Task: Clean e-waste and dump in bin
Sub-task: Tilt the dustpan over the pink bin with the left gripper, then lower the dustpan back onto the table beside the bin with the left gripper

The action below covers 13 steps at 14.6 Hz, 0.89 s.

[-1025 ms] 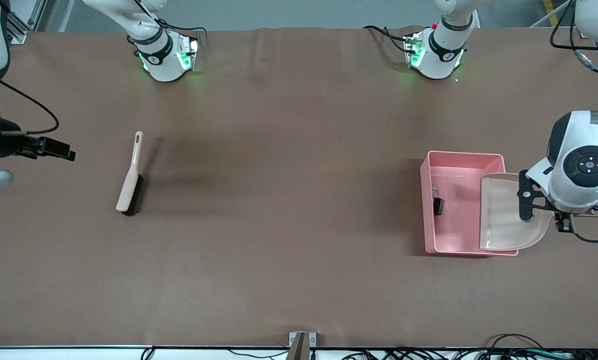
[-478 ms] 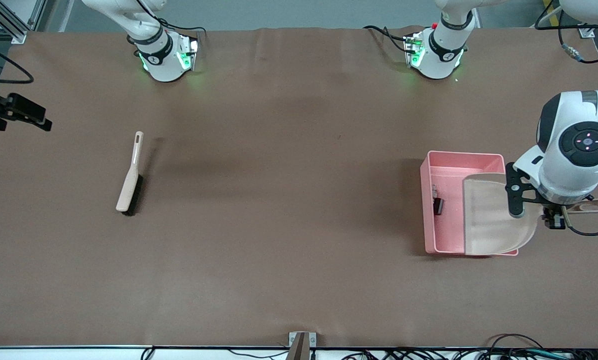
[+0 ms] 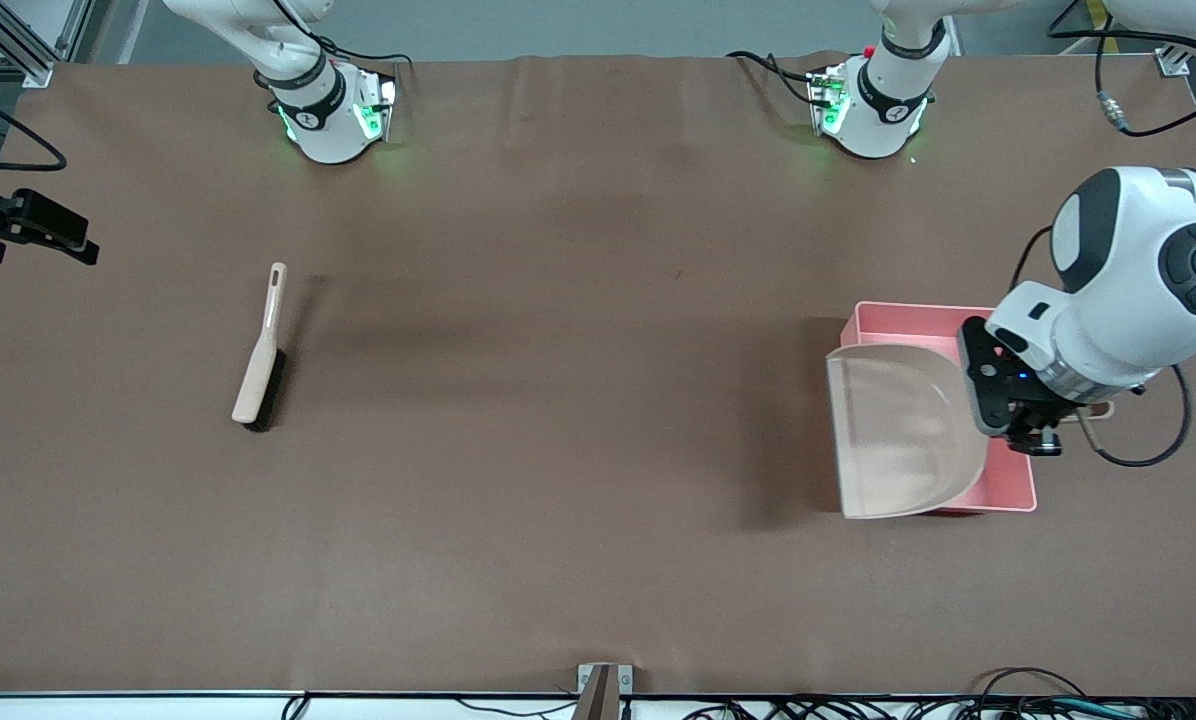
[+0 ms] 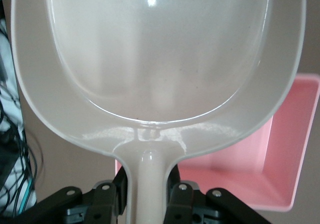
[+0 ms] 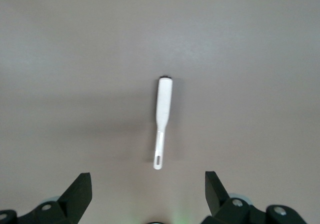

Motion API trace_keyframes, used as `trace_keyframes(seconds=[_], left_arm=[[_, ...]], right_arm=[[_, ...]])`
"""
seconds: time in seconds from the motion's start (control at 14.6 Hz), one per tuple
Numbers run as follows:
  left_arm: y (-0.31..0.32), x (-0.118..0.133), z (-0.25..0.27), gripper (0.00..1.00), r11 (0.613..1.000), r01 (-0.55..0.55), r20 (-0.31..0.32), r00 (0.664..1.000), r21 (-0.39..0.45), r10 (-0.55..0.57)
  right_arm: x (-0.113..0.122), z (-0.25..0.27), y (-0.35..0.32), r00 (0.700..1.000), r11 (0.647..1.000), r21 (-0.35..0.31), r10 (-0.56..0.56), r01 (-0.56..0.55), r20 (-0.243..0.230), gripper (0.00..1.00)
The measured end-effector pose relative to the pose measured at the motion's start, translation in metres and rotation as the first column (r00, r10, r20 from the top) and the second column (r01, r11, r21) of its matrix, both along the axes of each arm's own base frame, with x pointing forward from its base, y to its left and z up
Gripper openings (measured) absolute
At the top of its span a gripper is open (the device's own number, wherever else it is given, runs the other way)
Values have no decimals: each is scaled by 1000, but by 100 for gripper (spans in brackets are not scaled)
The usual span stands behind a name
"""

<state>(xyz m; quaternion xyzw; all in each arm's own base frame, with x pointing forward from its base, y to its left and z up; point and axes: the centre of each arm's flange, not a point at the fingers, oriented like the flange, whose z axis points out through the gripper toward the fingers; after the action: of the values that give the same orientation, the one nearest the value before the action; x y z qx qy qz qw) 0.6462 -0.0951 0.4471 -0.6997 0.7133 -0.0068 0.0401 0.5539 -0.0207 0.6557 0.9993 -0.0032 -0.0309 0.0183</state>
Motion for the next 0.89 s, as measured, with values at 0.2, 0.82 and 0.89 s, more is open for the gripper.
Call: trace_keyframes(seconds=[0.2, 0.82, 0.89], left_arm=[[-54, -8, -27, 33, 999, 33, -46, 998, -36, -35], [-131, -40, -141, 33, 995, -8, -47, 999, -101, 3], [-139, -45, -149, 33, 994, -6, -46, 999, -106, 1]], right_arm=[[-3, 1, -30, 1000, 1000, -7, 15, -15, -11, 100], [-4, -1, -19, 1000, 1000, 3, 1, -1, -26, 100], [-3, -1, -15, 1000, 1000, 2, 1, -1, -26, 100]])
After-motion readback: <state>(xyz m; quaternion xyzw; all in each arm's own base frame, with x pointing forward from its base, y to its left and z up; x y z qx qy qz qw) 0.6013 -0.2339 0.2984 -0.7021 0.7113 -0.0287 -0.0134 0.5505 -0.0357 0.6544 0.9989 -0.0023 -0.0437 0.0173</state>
